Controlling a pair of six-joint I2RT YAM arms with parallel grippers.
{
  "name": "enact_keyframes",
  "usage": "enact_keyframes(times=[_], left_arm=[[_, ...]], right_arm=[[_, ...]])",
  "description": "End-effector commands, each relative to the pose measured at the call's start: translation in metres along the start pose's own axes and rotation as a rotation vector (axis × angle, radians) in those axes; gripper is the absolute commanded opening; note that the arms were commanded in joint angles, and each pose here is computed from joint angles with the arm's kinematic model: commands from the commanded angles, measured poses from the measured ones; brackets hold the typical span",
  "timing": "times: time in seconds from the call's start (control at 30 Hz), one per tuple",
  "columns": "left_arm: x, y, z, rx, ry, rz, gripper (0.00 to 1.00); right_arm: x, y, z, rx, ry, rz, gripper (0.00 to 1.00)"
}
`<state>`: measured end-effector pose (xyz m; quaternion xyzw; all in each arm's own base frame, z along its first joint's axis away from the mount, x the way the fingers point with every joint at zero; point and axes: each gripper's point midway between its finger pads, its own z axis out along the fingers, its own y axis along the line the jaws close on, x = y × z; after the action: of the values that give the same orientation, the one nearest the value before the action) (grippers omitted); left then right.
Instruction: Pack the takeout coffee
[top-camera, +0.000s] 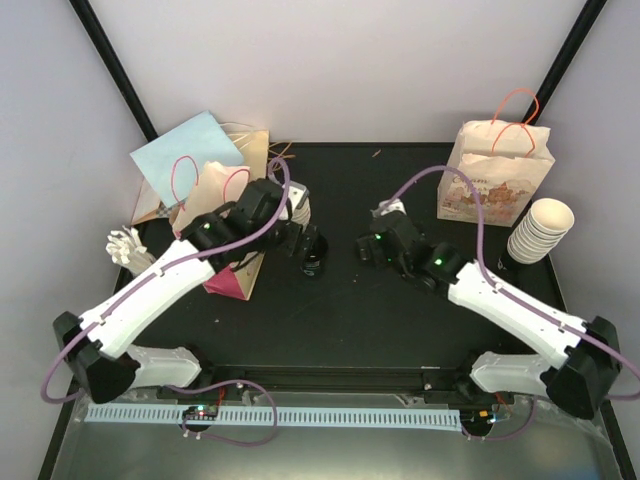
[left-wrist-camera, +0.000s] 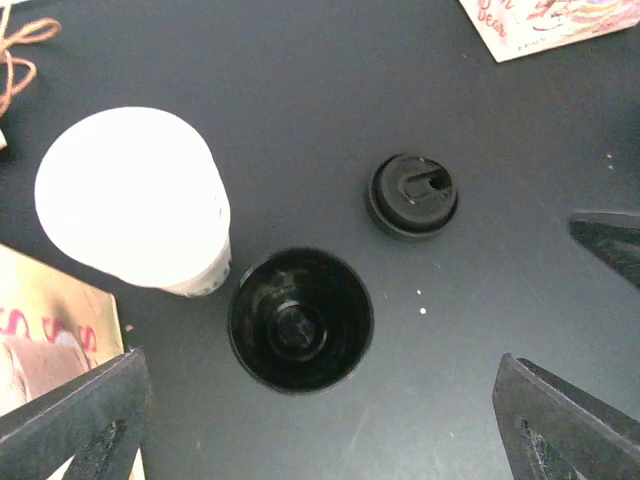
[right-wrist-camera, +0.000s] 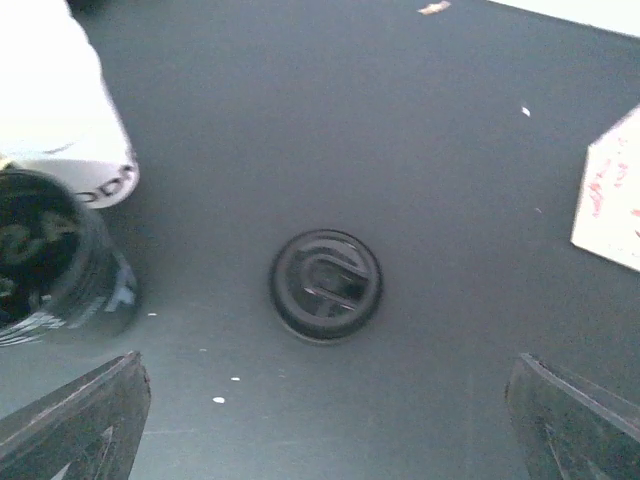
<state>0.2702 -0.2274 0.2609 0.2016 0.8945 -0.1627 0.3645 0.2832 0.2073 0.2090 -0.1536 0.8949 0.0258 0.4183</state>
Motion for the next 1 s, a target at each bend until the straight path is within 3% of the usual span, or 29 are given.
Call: enact_keyframes(times=[0.0, 0.1, 0.3, 0.47, 0.57, 0.67, 0.83, 0.97], left_arm=[[-0.016, 0.01, 0.009, -0.086, 0.061, 0.069, 0.94], [-0.034, 0.013, 0.019, -0.128, 0.071, 0.082, 0.91], [-0.055, 0.026, 0.053, -0.171, 0.132, 0.089, 0.76], [-0.058, 0.04, 0.081, -0.18, 0.216, 0.069, 0.73], [-0.049, 0.046, 0.095, -0.16, 0.307, 0.051, 0.71], [-0.038, 0.052, 0.109, -0.145, 0.382, 0.025, 0.63], [-0.029, 0.066, 0.12, -0.181, 0.421, 0.008, 0.58], [-0.02, 0.073, 0.125, -0.198, 0.462, 0.003, 0.48]], right_arm=[[0.002, -0.029, 0.001, 0.002, -0.046, 0.147, 1.0], [0.016, -0.037, 0.003, -0.018, -0.019, 0.152, 1.0], [0.03, -0.043, -0.002, -0.007, 0.01, 0.155, 1.0], [0.031, -0.038, -0.013, -0.068, -0.008, 0.198, 1.0], [0.032, -0.039, -0.019, -0.087, -0.027, 0.213, 1.0], [0.035, -0.04, -0.024, -0.098, -0.038, 0.218, 1.0], [0.037, -0.041, -0.026, -0.101, -0.046, 0.22, 1.0], [0.039, -0.04, -0.026, -0.107, -0.042, 0.219, 1.0]])
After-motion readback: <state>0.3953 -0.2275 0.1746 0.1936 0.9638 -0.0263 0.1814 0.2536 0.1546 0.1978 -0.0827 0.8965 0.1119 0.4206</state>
